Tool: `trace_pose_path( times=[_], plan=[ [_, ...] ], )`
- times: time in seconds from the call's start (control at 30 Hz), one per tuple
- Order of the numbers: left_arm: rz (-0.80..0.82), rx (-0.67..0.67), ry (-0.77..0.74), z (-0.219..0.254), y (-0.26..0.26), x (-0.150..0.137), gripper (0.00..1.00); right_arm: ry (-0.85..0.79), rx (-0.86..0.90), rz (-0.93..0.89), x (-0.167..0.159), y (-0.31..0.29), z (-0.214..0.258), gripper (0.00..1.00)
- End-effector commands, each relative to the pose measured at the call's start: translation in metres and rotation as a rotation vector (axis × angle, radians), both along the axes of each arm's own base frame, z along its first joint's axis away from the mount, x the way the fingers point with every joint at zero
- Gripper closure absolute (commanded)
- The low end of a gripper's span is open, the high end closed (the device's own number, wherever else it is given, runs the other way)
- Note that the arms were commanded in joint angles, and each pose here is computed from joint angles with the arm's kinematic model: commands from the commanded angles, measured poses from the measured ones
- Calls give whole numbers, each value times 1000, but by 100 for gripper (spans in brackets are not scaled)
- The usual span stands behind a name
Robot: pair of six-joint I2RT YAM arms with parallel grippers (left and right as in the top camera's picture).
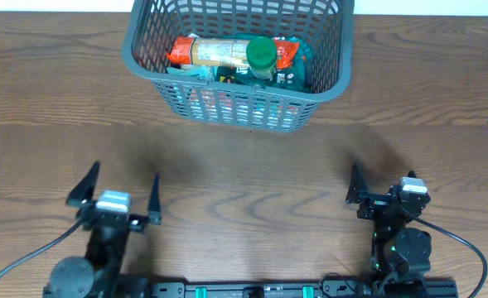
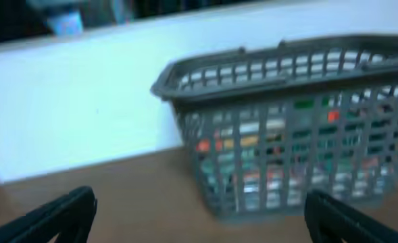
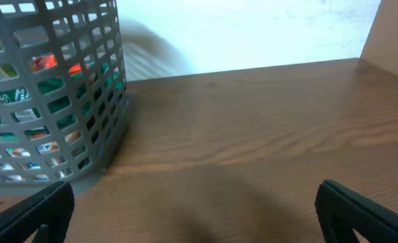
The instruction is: Pack container
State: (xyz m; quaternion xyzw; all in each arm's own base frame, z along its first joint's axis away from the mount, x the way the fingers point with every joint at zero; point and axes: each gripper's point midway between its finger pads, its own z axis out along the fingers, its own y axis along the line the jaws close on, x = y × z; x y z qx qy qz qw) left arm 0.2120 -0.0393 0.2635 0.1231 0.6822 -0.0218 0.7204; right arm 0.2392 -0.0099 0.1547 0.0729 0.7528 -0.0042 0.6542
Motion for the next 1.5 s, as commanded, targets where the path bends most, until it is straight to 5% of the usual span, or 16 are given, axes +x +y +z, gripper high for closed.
trace_pose_path(
  times=[0.0,0.2,0.5,1.47],
  plan=[
    [-25,-5,-26,-22,-7,12,1,0,-13,11,0,2,-1,1],
    [-14,-9,-26,-68,-11,29,2,0,-13,11,0,2,-1,1],
    [-41,36,182,-125,-17,25,1,0,-13,11,0,2,-1,1],
    [-30,37,183,-125,-16,26,1,0,-13,11,0,2,-1,1]
  ],
)
